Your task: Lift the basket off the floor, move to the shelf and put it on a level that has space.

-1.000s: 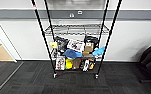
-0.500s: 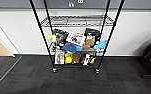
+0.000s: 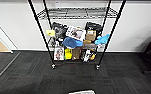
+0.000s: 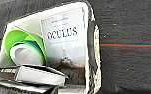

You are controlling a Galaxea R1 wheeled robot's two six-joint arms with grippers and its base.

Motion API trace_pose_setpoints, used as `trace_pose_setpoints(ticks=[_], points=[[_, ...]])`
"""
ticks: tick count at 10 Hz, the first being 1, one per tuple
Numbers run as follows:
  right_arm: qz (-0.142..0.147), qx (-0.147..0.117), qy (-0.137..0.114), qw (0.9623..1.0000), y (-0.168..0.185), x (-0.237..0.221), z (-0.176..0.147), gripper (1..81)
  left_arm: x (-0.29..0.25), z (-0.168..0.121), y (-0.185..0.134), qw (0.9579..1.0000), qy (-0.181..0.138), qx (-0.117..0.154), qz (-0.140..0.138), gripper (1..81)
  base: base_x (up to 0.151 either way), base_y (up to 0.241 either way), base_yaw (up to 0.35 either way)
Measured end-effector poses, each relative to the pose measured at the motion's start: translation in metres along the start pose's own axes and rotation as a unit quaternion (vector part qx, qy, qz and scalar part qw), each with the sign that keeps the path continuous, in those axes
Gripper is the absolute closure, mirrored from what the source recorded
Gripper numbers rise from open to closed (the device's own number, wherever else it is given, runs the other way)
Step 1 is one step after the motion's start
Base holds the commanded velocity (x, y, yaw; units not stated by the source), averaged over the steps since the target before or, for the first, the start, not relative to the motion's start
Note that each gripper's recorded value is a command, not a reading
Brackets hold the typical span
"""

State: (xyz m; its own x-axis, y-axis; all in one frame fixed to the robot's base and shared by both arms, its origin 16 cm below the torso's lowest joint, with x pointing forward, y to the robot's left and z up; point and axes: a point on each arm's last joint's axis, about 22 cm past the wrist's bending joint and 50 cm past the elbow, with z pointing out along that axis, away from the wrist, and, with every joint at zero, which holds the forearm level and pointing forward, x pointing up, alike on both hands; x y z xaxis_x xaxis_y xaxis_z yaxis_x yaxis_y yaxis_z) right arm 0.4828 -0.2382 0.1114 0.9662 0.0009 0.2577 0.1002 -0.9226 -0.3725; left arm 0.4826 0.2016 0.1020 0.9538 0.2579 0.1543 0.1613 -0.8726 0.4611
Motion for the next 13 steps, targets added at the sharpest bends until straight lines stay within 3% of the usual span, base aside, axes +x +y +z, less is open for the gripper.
trace_pose_setpoints(ticks=[3, 7, 11, 13], points=[[-0.016, -0.001, 0.019, 0.9997, 0.008, 0.036, 0.020, 1.0, 0.009, 0.021, -0.005, 0.9999, 0.011, -0.005, 0.008, 1.0, 0.000, 0.000, 0.000], [-0.028, 0.000, 0.034, 0.9990, 0.015, 0.049, 0.048, 1.0, 0.022, 0.050, -0.010, 0.9993, 0.030, -0.014, 0.019, 1.0, 0.000, 0.000, 0.000], [-0.032, -0.006, 0.048, 0.9983, 0.030, 0.049, 0.071, 1.0, 0.054, 0.081, 0.018, 0.9974, 0.048, -0.038, 0.039, 1.0, 0.000, 0.000, 0.000], [-0.020, -0.005, 0.038, 0.9991, 0.035, 0.038, 0.083, 1.0, 0.046, 0.091, 0.005, 0.9985, 0.030, -0.031, 0.035, 1.0, 0.000, 0.000, 0.000]])
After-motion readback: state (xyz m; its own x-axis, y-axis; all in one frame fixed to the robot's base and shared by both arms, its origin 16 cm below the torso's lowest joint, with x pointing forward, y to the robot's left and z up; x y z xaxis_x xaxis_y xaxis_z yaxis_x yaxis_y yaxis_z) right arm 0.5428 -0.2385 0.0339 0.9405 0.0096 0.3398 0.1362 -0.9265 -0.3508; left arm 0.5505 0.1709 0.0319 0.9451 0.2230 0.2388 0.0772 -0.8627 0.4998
